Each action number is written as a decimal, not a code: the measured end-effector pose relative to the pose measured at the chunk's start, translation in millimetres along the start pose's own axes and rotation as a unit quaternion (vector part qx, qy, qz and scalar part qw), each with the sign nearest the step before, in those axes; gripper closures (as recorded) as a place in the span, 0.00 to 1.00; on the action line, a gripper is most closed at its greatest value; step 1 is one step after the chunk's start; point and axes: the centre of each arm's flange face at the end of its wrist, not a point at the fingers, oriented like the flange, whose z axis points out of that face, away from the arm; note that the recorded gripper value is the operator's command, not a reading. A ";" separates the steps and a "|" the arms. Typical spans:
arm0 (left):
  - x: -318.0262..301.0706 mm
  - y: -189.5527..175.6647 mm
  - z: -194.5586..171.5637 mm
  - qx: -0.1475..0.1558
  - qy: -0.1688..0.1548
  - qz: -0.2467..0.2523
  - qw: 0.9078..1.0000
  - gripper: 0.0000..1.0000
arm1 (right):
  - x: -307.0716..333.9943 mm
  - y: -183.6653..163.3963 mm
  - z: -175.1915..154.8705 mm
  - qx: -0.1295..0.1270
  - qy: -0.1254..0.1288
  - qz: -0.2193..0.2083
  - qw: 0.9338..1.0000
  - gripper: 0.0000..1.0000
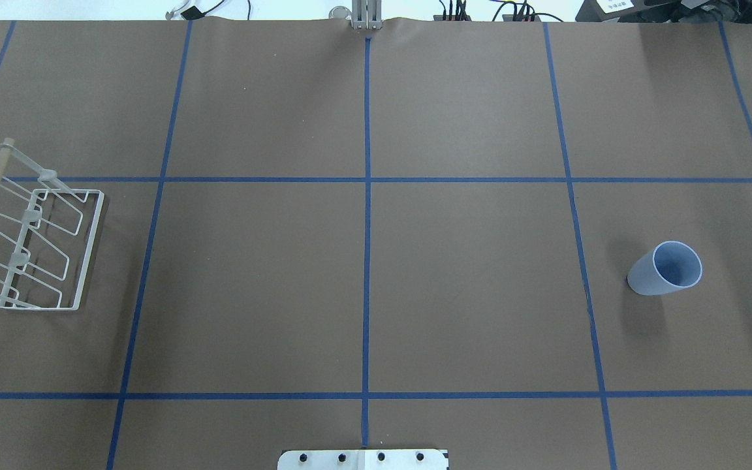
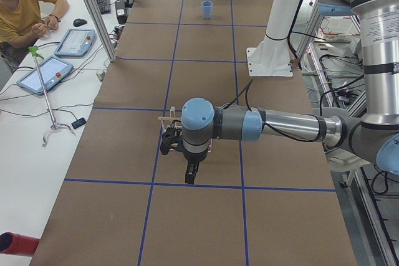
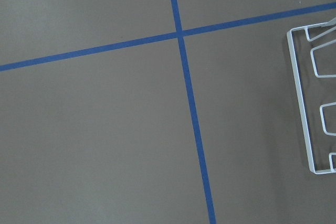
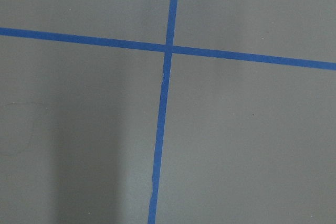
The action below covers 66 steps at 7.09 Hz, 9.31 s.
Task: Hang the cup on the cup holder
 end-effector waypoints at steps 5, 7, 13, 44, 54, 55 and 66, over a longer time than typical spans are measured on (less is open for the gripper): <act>7.7 -8.9 -10.7 0.021 -0.004 0.016 1.000 0.01 | -14.6 -18.4 -15.3 0.017 -0.002 -0.014 1.000 0.00; 13.6 -20.2 -19.0 0.045 -0.008 0.039 0.998 0.01 | -42.3 -37.0 -34.7 0.037 -0.041 -0.035 0.998 0.00; 7.3 -25.4 -13.1 0.070 -0.010 0.060 0.996 0.01 | -131.5 -53.3 -35.8 0.111 -0.081 -0.125 0.983 0.00; 249.7 -100.1 -70.2 0.204 0.328 0.023 0.922 0.03 | -540.9 10.2 -80.0 0.225 -0.480 -0.064 0.845 1.00; 461.3 -53.8 -105.9 0.030 0.588 -0.121 0.799 0.02 | -670.7 125.3 -86.8 0.261 -0.704 0.007 0.660 1.00; 468.9 -52.4 -108.4 0.015 0.595 -0.128 0.793 0.02 | -671.3 118.0 -91.0 0.268 -0.703 0.007 0.658 1.00; 531.4 -30.8 -98.0 -0.040 0.654 -0.137 0.743 0.02 | -692.9 104.2 -92.5 0.269 -0.704 -0.007 0.657 1.00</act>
